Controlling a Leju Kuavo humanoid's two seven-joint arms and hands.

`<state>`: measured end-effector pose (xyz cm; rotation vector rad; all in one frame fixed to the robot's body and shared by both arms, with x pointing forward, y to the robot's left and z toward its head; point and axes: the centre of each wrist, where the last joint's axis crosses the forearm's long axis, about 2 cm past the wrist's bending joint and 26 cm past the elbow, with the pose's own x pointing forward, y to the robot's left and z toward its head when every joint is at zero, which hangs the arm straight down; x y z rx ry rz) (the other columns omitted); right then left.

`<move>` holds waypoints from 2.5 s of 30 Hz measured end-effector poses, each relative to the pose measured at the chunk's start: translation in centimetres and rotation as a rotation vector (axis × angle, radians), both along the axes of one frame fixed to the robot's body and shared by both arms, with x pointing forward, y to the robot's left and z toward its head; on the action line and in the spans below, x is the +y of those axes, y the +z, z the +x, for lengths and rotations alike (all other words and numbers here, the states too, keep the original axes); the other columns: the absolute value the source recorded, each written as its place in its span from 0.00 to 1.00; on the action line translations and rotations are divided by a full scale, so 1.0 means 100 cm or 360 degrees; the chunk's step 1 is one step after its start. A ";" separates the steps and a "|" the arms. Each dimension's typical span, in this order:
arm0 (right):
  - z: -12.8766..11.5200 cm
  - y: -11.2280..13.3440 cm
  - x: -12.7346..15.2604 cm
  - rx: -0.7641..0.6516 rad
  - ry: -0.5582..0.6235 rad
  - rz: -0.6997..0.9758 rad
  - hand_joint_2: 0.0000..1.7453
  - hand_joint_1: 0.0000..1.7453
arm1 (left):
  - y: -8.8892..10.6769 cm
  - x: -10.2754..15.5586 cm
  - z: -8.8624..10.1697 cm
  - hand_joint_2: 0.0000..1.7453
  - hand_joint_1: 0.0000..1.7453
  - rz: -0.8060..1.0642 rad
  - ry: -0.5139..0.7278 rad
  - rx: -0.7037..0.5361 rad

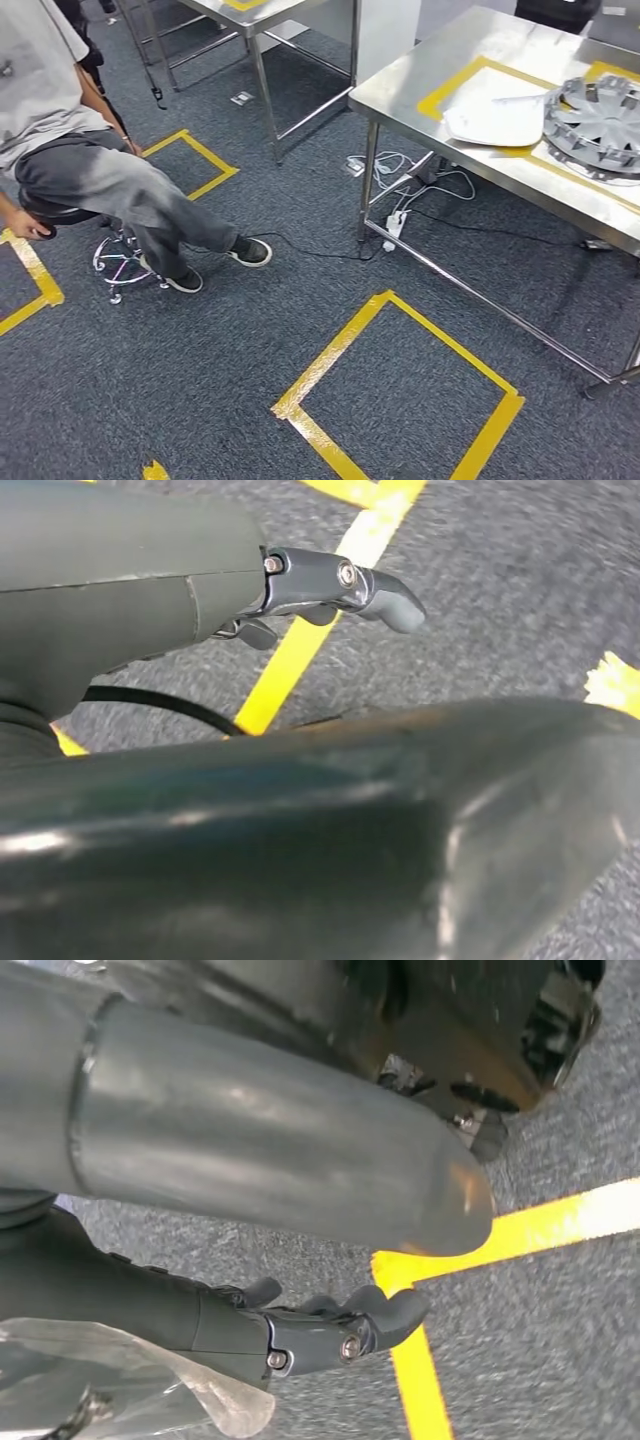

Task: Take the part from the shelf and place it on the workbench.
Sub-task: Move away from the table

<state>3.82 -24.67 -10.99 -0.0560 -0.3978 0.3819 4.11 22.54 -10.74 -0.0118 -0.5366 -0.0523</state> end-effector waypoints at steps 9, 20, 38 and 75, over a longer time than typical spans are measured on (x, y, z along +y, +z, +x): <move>0.004 0.000 -0.001 -0.0066 0.0011 -0.0003 0.00 0.00 | 0.000 0.000 -0.002 0.00 0.00 0.0001 0.0004 0.0007; -0.001 0.000 -0.003 -0.0044 0.0014 0.0004 0.00 0.00 | 0.000 -0.002 0.001 0.00 0.00 -0.0005 0.0005 -0.0002; 0.001 0.000 -0.003 -0.0017 0.0041 0.0038 0.00 0.00 | 0.000 -0.001 0.000 0.00 0.00 -0.0009 0.0000 0.0007; 0.001 -0.001 -0.005 0.0026 0.0056 0.0060 0.00 0.00 | 0.000 -0.002 0.000 0.00 0.00 -0.0013 -0.0008 0.0013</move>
